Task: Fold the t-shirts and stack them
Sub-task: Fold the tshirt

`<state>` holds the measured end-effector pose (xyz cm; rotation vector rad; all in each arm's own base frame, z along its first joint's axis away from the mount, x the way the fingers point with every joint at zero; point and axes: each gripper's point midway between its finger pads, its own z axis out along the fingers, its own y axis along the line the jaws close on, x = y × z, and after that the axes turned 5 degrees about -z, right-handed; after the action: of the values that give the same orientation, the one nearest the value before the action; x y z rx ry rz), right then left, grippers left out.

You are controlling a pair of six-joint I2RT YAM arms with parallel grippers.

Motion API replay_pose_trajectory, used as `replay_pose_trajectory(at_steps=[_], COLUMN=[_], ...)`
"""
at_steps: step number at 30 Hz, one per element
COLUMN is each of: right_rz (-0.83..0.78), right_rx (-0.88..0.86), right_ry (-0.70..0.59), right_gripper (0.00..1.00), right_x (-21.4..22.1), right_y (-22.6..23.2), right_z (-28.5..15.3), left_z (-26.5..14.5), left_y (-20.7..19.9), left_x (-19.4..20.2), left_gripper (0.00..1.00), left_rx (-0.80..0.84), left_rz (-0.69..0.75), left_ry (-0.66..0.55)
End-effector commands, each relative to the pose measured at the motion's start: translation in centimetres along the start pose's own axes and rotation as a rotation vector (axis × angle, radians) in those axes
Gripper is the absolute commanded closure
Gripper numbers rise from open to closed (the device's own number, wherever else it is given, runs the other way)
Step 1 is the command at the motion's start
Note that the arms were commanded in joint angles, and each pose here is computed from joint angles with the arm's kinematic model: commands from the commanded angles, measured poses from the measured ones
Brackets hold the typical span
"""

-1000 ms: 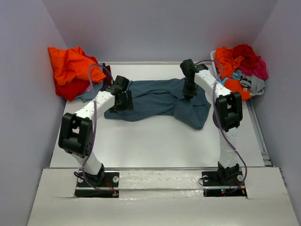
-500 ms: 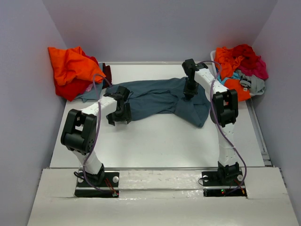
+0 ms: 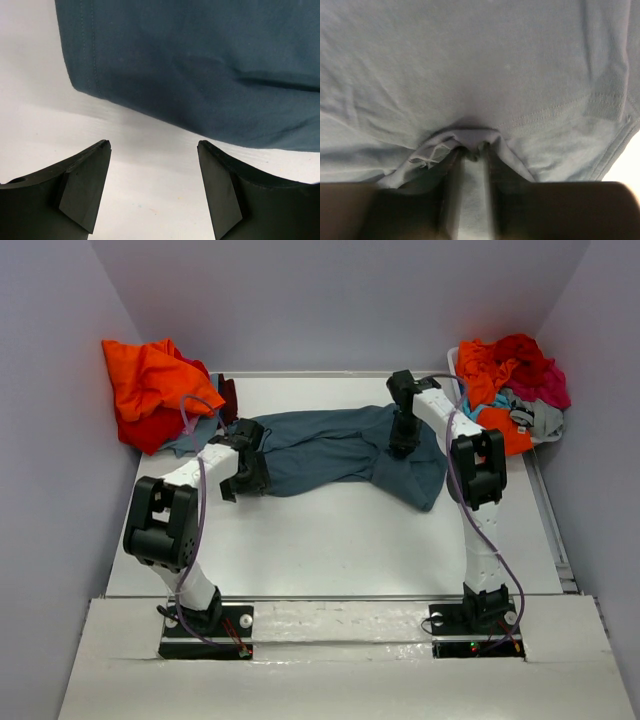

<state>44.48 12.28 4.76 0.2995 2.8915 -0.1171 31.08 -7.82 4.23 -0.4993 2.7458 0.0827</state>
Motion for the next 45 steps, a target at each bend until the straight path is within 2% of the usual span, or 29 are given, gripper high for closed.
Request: replay_pose_trajectory(at_steps=[1, 4, 10, 13, 23, 29, 33, 36, 37, 41, 45], right_rz=[-0.005, -0.002, -0.006, -0.035, -0.096, -0.098, -0.103, -0.104, -0.101, -0.102, -0.055], right_rx=[-0.043, -0.05, -0.085, -0.1, -0.131, -0.044, -0.051, -0.053, -0.058, -0.057, -0.045], right_ry=[-0.079, -0.093, -0.13, -0.112, -0.054, -0.051, -0.056, -0.057, -0.072, -0.109, -0.116], right_gripper=[0.56, 0.45, 0.44, 0.44, 0.45, 0.45, 0.45, 0.49, 0.55, 0.65, 0.69], right_x=[-1.2, -1.1, -0.3, 1.5, 6.8, 6.1, 5.0, 4.0, 3.3, 1.5, -1.0], right_y=[0.0, -0.3, -1.2, -1.4, -0.2, -0.9, 0.1, 0.8, 1.1, 1.7, 0.8], right_z=[-3.5, -4.7, -8.6, -9.5, -9.9, -7.8, -7.0, -6.6, -7.0, -7.5, -7.7], left_z=[-0.1, 0.0, 0.4, 0.6, 1.3, 1.2, 1.1, 0.9, 0.9, 0.7, 0.8], left_y=[-0.9, -1.6, -2.3, -2.6, -3.2, -3.3, -3.2, -3.1, -3.1, -3.1, -3.4], left_x=[-1.8, -2.6, -3.4, -3.6, -3.7, -3.9, -3.8, -3.8, -3.7, -3.9, -4.2], left_gripper=[0.18, 0.18, 0.18, 0.18, 0.18, 0.18, 0.18, 0.18, 0.18, 0.18, 0.18], left_rx=[0.004, 0.012, 0.02, 0.026, 0.041, 0.045, 0.044, 0.043, 0.042, 0.044, 0.043], left_rz=[0.006, 0.011, 0.029, 0.034, 0.05, 0.061, 0.064, 0.067, 0.066, 0.067, 0.064], left_ry=[-0.037, -0.044, -0.042, -0.041, -0.031, -0.031, -0.031, -0.032, -0.031, -0.037, -0.034])
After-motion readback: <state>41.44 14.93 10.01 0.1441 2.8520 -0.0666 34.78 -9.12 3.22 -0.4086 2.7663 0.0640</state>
